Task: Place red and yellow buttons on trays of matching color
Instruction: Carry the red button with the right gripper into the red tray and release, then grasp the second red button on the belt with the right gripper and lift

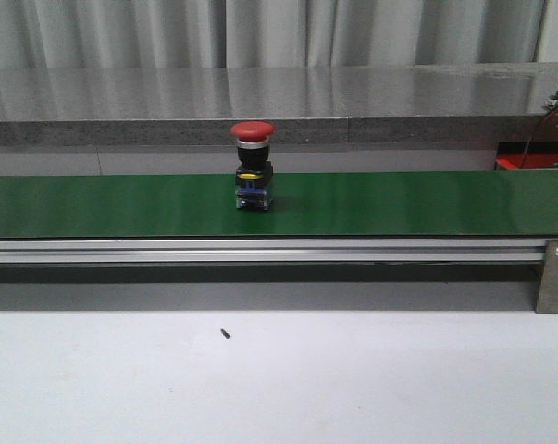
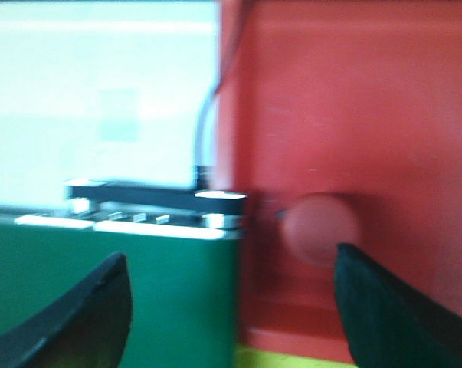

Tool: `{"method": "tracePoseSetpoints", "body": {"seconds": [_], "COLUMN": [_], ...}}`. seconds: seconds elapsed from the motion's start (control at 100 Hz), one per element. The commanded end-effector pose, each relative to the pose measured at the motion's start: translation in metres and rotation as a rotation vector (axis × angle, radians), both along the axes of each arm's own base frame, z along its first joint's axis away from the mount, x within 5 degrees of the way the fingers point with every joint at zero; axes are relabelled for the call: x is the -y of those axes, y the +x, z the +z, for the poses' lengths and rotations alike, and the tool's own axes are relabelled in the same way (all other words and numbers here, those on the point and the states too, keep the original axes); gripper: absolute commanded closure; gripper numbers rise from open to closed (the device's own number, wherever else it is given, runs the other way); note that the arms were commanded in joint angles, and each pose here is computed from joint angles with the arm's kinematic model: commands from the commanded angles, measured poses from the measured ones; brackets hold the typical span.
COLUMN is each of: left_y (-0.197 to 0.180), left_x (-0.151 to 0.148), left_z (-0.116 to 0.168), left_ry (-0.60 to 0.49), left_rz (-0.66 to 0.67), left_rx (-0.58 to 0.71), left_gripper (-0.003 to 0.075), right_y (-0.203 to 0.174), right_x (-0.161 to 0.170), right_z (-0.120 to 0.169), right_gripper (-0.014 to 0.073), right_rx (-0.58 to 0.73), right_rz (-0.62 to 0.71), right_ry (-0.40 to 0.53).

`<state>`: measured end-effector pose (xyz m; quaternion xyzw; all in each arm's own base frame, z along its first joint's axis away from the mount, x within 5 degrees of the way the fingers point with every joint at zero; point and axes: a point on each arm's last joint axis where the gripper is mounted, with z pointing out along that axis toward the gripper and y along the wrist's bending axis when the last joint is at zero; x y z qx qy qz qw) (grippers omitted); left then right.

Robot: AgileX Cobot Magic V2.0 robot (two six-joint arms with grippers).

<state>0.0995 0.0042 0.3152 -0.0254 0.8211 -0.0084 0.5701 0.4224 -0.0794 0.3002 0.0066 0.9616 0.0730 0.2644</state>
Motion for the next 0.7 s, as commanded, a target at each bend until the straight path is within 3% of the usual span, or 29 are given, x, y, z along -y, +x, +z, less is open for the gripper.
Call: {"method": "tracePoseSetpoints", "body": {"seconds": [0.0, 0.15, 0.36, 0.69], "left_y": [0.002, 0.002, 0.002, 0.002], "left_x": [-0.001, -0.001, -0.001, -0.001], "left_z": [0.015, 0.015, 0.015, 0.015], "left_ry": [-0.008, -0.008, -0.008, -0.008], "left_rz": [0.018, 0.018, 0.018, 0.018], "left_rx": [0.100, 0.100, 0.100, 0.100], "left_gripper": [0.0740, 0.0740, 0.0740, 0.0740], "right_y": [-0.018, -0.035, -0.055, -0.068], "right_x": [-0.024, -0.072, -0.133, -0.205], "right_z": [0.047, 0.055, 0.044, 0.038], "right_gripper": [0.0043, 0.0043, 0.0043, 0.0043], "right_rx": [0.120, 0.117, 0.067, 0.088], "right_rz": [0.074, 0.226, 0.420, 0.602], "right_ry": [-0.002, -0.002, -0.005, -0.002]}}
